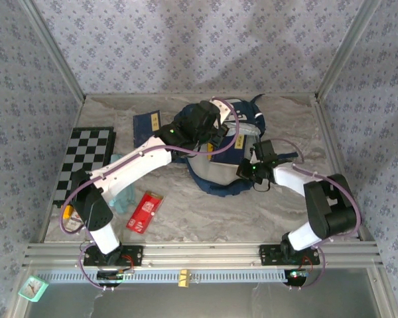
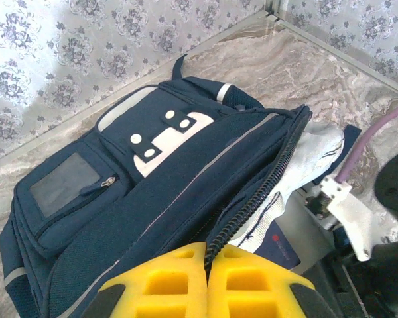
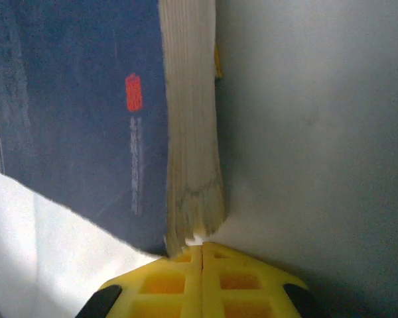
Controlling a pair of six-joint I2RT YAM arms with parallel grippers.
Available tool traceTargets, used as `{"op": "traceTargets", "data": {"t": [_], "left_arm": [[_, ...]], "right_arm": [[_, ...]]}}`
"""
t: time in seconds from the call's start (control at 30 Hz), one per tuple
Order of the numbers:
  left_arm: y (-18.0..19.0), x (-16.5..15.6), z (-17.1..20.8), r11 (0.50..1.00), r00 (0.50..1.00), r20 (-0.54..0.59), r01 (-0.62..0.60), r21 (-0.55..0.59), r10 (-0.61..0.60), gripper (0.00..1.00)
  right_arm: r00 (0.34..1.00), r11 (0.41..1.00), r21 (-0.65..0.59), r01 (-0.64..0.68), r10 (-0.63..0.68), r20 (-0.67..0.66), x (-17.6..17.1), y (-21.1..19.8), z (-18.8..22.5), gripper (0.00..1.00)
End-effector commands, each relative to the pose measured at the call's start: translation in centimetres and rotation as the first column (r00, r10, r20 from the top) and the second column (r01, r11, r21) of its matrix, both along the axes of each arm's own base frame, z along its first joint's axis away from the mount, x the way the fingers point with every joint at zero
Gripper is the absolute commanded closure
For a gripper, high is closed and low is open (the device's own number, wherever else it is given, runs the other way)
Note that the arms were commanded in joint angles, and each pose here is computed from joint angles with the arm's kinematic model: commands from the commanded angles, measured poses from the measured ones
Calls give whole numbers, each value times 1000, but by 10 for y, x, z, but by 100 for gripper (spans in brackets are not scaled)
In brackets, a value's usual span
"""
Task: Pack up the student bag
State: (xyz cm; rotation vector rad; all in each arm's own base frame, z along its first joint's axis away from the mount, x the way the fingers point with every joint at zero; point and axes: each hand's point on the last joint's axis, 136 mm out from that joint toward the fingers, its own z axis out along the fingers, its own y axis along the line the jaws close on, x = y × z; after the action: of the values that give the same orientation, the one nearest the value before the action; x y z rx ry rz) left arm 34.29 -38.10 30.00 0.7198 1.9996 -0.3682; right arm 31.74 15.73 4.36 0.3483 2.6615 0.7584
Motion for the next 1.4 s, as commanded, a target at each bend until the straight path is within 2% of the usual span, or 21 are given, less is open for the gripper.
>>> {"op": "traceTargets", "data": {"t": [0.0,0.13,0.23,0.3,0.43,0.53,0.63,0.73,0.9,0.97,1.07,1.13,1.23,1.37], "left_arm": [[2,-2,40,994,997,70,-9,-107,17,100],[4,-1,37,995,997,65,-22,-96,28,100],[2,-1,34,995,998,58,-18,-96,24,100],[2,-2,31,996,998,51,-16,-87,20,100],[-1,-2,21,996,999,32,-10,-89,13,100],[-3,-5,11,997,1000,5,-3,-83,3,100],[-2,-7,0,994,999,-40,-24,-107,20,100],[-6,-19,-13,988,993,-117,1,-154,-19,90],[12,-36,-29,959,970,-243,-42,-280,-28,59],[29,-38,-31,952,966,-258,-81,-294,3,50],[68,-34,-40,944,957,-273,-179,-277,102,43],[97,-30,-51,932,933,-315,-257,-254,171,37],[146,-23,-74,905,872,-395,-384,-186,288,32],[197,-14,-101,864,800,-441,-494,-98,408,27]], "right_arm": [[988,999,-14,36,-33,152,40,0,25,94],[961,997,-67,41,-21,277,71,-4,44,91],[973,997,-83,9,11,232,74,-4,34,91],[979,997,-75,2,13,204,67,-8,30,90],[971,999,-24,-40,44,236,45,-5,51,83],[970,995,-64,-76,89,227,18,-6,69,75],[973,992,-123,-41,68,222,-8,-23,85,70],[969,991,-134,-27,59,240,-26,-34,102,63],[971,991,-120,-66,92,221,-39,-32,132,54],[973,990,-96,-104,121,195,-39,-24,138,53],[973,985,-124,-121,143,179,-29,-12,144,52],[968,981,-133,-141,165,189,-19,2,146,52],[955,969,-117,-217,235,179,-9,36,146,51],[944,960,-128,-250,271,187,11,79,141,48]]}}
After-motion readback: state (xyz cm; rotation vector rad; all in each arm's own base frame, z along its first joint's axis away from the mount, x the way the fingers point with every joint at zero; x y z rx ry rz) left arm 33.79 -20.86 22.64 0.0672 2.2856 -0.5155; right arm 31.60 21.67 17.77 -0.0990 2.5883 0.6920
